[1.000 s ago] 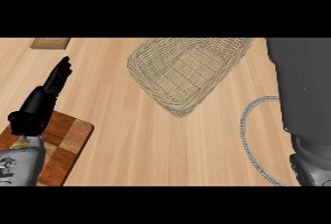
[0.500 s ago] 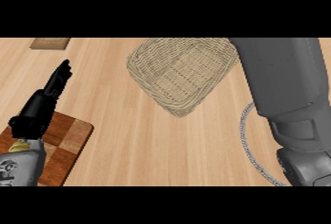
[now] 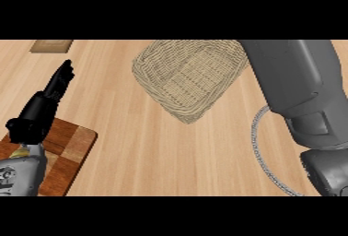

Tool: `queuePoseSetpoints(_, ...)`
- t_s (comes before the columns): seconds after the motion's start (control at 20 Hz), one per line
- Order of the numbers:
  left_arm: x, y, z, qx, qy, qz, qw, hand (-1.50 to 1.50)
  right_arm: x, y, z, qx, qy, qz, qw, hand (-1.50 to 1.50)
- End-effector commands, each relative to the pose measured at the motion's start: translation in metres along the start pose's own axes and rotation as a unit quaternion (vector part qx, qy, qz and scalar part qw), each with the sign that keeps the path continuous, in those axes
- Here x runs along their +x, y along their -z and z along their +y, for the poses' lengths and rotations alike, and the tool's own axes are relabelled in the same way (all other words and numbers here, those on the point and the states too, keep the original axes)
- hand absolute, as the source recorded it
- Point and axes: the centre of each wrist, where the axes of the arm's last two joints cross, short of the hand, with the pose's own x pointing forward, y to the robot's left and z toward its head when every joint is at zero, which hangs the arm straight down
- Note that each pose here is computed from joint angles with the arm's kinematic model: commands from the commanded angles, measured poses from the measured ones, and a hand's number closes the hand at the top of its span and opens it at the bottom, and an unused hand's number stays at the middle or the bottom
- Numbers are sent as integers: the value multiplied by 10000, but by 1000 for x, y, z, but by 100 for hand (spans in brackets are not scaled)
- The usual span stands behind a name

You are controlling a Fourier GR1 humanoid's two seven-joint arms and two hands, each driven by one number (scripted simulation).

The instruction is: Pick the can from the placemat and place it in the basket

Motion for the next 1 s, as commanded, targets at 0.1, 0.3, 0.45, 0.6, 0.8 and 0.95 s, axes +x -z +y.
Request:
queuePoseSetpoints(0.1, -2, 2, -8, 118, -6, 137, 9998, 0, -9, 11, -9, 643, -171, 96, 9977, -150)
queuePoseSetpoints(0.3, 2, -1, -10, 62, 8, -3, 10000, 0, -3, 10, 9, 739, 223, -31, 9970, -150)
queuePoseSetpoints(0.45, 11, 9, -1, -43, -33, -1, 10000, 0, 0, 5, -23, 628, 577, -139, 9963, -150)
queuePoseSetpoints(0.6, -11, -8, -5, 32, -25, 59, 10000, 0, 1, 0, 5, 107, 1376, -156, 9903, -150)
queuePoseSetpoints(0.8, 11, -4, 4, -66, 114, 6, 9999, 0, -22, 11, -3, -670, 2562, 53, 9643, -150)
queuePoseSetpoints(0.95, 0, -6, 4, 62, -49, 41, 10000, 0, -42, 14, -28, -1279, 3255, 286, 9364, -150)
